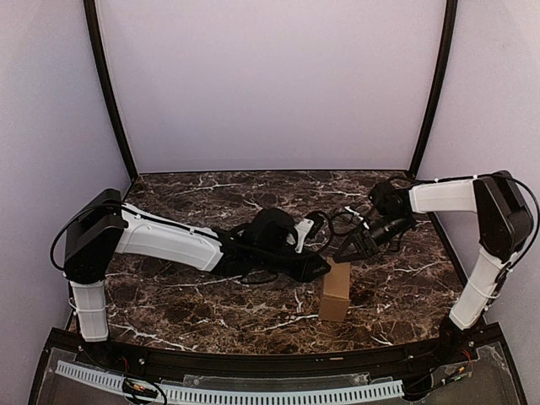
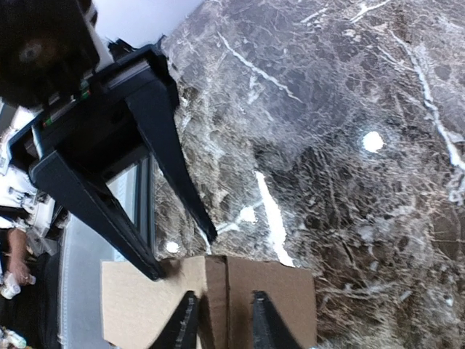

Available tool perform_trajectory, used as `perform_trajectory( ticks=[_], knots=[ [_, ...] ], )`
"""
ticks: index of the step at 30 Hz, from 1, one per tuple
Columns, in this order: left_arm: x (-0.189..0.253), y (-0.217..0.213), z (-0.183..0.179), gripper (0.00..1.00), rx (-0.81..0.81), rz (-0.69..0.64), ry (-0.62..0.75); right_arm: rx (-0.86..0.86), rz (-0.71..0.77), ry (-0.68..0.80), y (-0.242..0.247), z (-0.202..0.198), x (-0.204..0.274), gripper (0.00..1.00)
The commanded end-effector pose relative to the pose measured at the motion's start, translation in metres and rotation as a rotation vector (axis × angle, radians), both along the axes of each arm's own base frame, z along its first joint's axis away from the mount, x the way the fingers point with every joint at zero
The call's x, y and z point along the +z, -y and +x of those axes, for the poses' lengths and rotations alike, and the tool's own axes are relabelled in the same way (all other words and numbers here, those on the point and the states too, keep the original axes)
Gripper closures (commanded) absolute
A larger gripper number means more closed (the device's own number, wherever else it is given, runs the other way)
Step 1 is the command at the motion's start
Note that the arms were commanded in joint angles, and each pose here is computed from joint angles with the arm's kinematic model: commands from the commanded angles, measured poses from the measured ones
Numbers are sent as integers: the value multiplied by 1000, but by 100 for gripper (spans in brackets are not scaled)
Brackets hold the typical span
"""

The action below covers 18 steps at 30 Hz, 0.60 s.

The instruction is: Fold the paper box

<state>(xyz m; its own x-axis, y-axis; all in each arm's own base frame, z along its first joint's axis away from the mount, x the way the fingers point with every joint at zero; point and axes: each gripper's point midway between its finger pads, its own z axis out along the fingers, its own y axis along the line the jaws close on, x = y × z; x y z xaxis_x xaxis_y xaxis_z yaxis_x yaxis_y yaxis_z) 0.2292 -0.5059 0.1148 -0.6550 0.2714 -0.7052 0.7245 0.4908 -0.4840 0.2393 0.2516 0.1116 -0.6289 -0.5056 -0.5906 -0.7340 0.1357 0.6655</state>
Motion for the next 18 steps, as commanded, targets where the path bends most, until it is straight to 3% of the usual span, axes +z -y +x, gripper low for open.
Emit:
perform_trajectory(
  ticks=[1,6,10,18],
  knots=[
    [17,-16,4,65,11,20,71,2,-82,180,10,6,15,69],
    [59,-18,15,59,25,-11,161,-7,-94,355,19,7,53,59],
    [61,-24,35,58,34,0,174,-24,-116,441,29,-3,66,55],
    [56,6,26,56,-168,-90,102,-25,-110,544,44,-36,74,52]
  ],
)
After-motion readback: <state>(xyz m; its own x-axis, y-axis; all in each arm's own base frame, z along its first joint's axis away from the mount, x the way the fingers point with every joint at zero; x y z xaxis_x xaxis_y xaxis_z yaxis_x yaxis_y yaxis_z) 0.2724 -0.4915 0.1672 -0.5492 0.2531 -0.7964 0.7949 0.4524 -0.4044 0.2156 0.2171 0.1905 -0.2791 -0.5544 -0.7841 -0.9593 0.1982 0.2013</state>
